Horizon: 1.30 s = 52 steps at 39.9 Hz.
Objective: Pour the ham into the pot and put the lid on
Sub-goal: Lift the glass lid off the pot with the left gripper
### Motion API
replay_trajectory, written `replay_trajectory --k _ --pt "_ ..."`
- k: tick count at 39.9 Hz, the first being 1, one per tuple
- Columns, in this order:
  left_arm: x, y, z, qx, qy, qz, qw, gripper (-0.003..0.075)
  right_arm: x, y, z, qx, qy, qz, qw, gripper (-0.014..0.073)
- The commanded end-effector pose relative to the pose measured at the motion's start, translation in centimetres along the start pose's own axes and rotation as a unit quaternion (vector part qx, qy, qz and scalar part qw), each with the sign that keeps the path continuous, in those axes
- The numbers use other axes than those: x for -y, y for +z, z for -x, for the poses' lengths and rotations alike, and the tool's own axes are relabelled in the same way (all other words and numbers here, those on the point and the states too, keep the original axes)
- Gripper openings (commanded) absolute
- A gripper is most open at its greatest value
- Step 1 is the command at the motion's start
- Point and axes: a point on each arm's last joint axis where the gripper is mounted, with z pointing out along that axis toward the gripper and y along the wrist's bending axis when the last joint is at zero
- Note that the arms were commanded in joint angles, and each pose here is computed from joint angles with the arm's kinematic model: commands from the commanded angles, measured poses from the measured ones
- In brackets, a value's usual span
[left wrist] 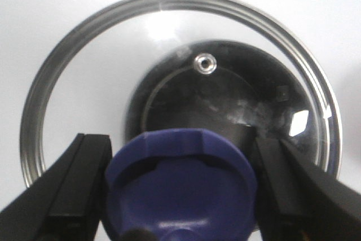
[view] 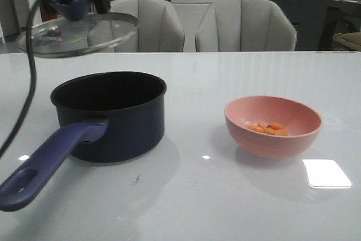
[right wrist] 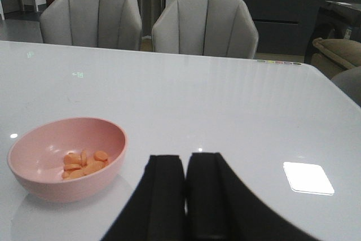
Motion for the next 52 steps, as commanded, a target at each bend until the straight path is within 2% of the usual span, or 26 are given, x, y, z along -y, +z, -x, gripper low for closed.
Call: replay_trajectory --k 1,10,15,20,28,43,46,52 --pt "-3.2 -5.3 -0.1 0.056 -0.026 0.009 0.998 0.0257 0.0 -0.2 1.0 0.054 -0.004 0.000 0.999 0.0160" --pt "-9.8 -4.2 -2.3 0.025 -0.065 0.055 0.996 0.0257 0.0 -0.2 1.0 0.054 -0.004 0.000 0.999 0.0160" --pt "-12.8 -1.7 -4.3 0.021 -0.099 0.072 0.992 0.0257 0.0 -0.2 1.0 0.054 -0.004 0.000 0.999 0.0160" --pt "-14.7 1.4 -6.2 0.012 -0.120 0.081 0.989 0.0257 0.0 -0.2 1.0 0.054 -0.004 0.000 0.999 0.0160" --pt "-15.1 5.3 -8.0 0.002 -0.121 0.076 0.990 0.0258 0.0 -0.2 1.0 0.054 -0.004 0.000 0.999 0.0160" --pt "-15.2 9.7 -8.2 -0.038 -0.126 0.055 0.990 0.0265 0.0 -0.2 1.0 0.054 -0.004 0.000 0.999 0.0160" --pt "-15.3 10.0 -8.2 -0.041 -0.125 0.055 0.990 0.0302 0.0 -0.2 1.0 0.054 -0.004 0.000 0.999 0.0160" --pt "-15.3 10.5 -8.3 -0.054 -0.124 0.055 0.989 0.0470 0.0 -0.2 1.0 0.054 -0.004 0.000 0.999 0.0160"
